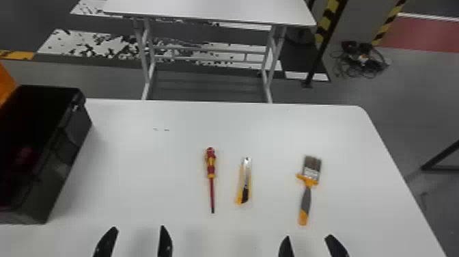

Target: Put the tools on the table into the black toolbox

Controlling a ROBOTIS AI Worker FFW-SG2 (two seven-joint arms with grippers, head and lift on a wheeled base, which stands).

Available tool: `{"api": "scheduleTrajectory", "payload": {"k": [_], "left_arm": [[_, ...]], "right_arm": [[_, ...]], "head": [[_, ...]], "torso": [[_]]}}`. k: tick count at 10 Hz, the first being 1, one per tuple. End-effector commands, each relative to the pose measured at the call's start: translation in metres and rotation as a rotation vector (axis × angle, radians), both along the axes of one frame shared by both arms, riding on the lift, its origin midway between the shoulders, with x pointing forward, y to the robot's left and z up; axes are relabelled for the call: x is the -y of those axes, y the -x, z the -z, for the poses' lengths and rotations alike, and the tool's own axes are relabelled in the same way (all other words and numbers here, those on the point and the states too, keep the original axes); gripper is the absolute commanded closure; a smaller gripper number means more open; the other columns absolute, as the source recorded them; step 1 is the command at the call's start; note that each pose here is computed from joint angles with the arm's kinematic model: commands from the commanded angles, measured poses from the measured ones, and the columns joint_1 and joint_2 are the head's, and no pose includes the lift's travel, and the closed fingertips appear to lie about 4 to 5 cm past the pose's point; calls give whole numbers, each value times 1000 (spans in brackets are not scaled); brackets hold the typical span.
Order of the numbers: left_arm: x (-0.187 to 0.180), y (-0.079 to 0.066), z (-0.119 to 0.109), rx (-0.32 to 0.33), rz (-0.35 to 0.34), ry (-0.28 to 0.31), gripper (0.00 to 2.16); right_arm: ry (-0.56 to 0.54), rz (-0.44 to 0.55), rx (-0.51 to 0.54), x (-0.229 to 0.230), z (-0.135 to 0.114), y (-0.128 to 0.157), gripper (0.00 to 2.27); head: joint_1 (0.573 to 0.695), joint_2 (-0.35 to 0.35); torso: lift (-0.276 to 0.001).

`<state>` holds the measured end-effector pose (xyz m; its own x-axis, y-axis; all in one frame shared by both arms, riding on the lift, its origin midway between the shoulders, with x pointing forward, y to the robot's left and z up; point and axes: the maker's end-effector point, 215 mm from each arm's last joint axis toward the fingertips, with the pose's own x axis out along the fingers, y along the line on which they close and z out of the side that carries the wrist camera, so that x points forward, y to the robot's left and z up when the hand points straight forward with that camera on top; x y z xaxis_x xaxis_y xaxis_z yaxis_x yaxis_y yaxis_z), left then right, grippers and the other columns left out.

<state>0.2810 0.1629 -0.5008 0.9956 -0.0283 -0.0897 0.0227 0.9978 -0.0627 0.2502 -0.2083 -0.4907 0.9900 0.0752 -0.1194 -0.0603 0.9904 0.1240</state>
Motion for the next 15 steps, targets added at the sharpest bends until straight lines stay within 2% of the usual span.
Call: {"api": "scheduleTrajectory", "payload": {"k": [1,12,15], "left_arm": [[-1,1,1,-3,-1,0,73],[4,2,-1,0,2,9,76],[4,4,1,-6,3,8,76]], "right_arm": [[0,0,-1,0,1,-1,100],[-12,9,3,5,0,-3,100],[-15,0,-22,2,6,-33,100]], "head": [[695,-105],[695,-120],[695,-119]], "torso": [[-75],[-75],[-75]]}}
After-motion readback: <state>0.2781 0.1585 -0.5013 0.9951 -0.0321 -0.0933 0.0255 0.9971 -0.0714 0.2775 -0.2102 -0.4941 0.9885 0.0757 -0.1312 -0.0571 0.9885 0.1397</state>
